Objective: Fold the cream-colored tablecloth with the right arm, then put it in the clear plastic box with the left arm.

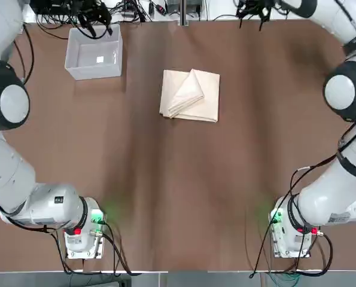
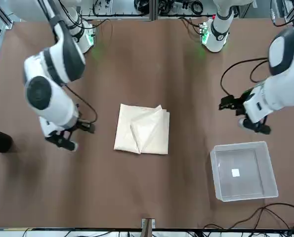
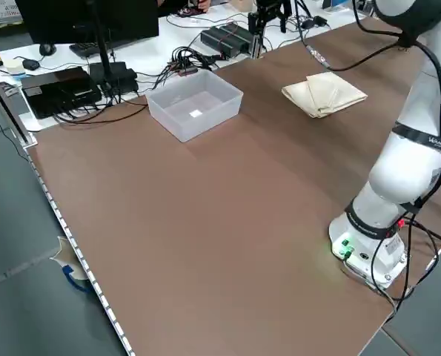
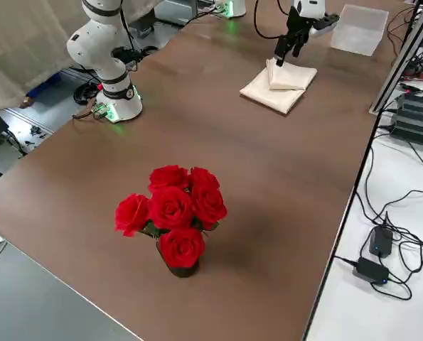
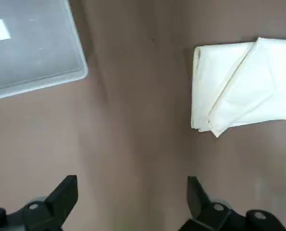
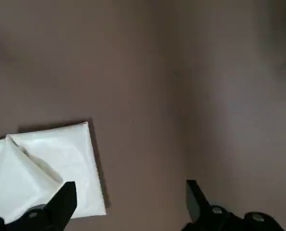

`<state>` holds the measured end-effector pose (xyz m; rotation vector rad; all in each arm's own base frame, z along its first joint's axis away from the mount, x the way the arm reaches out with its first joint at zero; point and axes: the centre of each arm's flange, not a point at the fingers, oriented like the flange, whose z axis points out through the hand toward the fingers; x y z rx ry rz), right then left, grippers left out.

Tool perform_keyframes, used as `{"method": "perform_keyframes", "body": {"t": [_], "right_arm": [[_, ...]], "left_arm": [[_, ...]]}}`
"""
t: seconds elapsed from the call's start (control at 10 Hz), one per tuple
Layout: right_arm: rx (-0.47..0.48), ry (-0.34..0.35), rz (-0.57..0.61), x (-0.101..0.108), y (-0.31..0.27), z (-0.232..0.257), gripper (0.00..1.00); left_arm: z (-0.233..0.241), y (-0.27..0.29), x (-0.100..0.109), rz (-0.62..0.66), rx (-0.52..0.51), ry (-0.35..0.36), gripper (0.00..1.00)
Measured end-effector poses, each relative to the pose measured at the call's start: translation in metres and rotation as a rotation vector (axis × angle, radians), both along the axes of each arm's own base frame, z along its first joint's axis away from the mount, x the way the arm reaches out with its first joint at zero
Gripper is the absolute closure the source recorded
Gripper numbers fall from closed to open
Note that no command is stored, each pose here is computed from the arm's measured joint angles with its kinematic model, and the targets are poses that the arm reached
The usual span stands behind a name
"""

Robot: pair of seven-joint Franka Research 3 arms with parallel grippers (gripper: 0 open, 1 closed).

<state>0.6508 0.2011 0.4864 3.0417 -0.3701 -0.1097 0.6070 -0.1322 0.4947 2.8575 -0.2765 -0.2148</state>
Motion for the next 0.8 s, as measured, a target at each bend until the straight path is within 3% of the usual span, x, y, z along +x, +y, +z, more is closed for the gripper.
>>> {"method": "perform_keyframes", "body": {"t": [0.5, 0.8], "right_arm": [[-0.012, -0.035, 0.136, 0.011, -0.079, 0.031, 0.00], [-0.018, -0.073, 0.176, 0.009, -0.127, 0.062, 0.00]], "left_arm": [[-0.064, -0.067, 0.013, 0.029, -0.021, 0.024, 0.00], [-0.094, -0.073, 0.021, 0.043, -0.026, 0.038, 0.00]]}}
